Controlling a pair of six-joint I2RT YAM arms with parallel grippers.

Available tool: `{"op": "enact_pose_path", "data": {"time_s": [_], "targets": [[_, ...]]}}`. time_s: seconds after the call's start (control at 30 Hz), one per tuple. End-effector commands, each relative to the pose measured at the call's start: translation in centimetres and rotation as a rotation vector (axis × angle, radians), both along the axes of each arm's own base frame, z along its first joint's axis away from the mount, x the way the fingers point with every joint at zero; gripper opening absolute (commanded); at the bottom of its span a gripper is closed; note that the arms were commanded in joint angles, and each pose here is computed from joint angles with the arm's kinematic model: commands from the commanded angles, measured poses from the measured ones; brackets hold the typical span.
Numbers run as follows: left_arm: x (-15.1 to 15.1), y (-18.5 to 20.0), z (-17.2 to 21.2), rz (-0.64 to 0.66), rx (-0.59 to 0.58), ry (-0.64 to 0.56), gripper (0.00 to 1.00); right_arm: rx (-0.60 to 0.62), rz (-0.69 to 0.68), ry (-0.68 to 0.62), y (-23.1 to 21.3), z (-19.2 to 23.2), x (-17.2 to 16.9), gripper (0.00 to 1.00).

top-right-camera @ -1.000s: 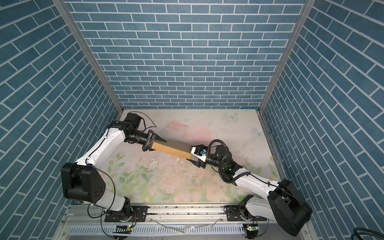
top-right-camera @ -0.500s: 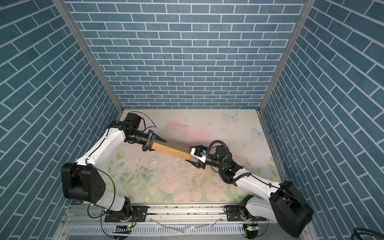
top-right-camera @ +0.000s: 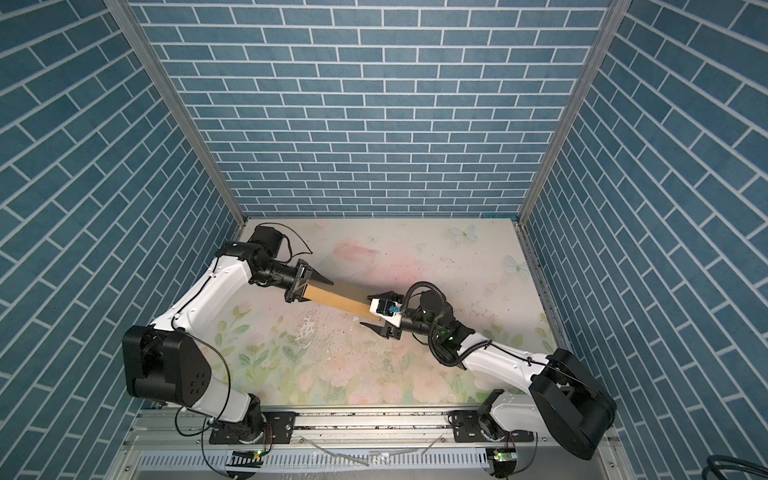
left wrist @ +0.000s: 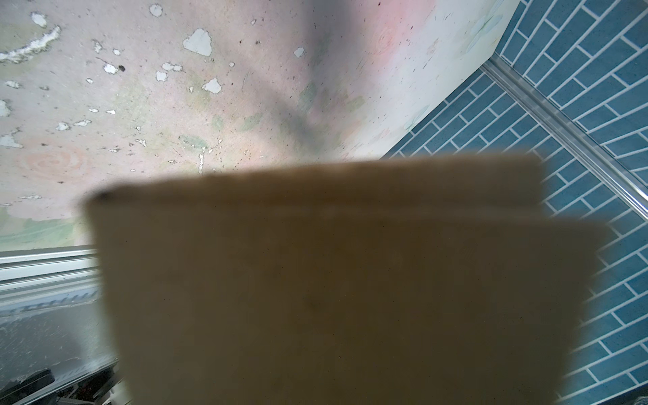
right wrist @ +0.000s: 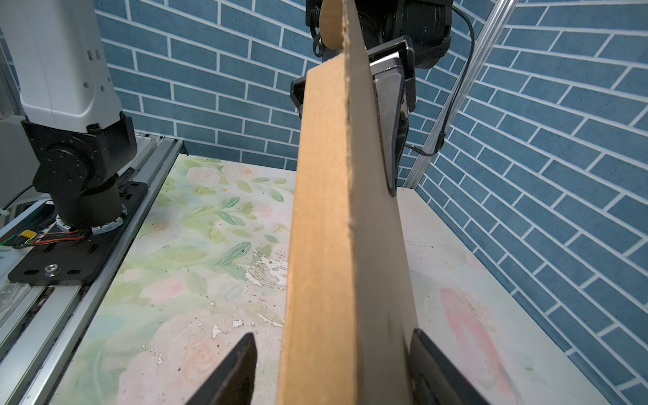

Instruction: Fold the paper box

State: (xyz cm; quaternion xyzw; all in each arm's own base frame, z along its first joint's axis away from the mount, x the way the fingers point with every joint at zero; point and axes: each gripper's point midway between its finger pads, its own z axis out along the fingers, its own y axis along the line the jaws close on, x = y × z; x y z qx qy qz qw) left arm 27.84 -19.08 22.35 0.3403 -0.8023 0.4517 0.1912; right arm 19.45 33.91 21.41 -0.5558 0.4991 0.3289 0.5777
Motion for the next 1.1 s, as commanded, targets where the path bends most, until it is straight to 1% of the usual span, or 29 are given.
{"op": "enact_pose_path", "data": {"time_s": [0.0, 0.1, 0.33, 0.73, 0.93, 1.07], "targets": [[-0.2, -0.4, 0.2, -0.001, -0.013, 0.001, 0.0, 0.051, 0.01, -0.076, 1.1, 2.4, 0.1, 0.68], [-0.2, -0.4, 0.3, -0.001, -0.013, 0.001, 0.0, 0.051, 0.006, -0.079, 1.4, 2.3, 0.0, 0.66], [-0.3, -0.4, 0.3, -0.003, -0.015, -0.002, 0.0, 0.045, -0.011, -0.097, 1.8, 2.0, 0.2, 0.51], [-0.5, -0.8, 0.0, -0.011, -0.01, 0.007, 0.0, 0.043, -0.024, -0.14, 2.3, 2.2, 0.7, 0.5], [-0.5, -0.9, -0.3, -0.014, -0.01, 0.014, 0.0, 0.06, -0.024, -0.159, 2.5, 2.8, 0.7, 0.41], [-0.5, -0.9, -0.3, -0.015, -0.01, 0.013, 0.0, 0.059, -0.028, -0.168, 2.4, 2.9, 0.8, 0.37]]}}
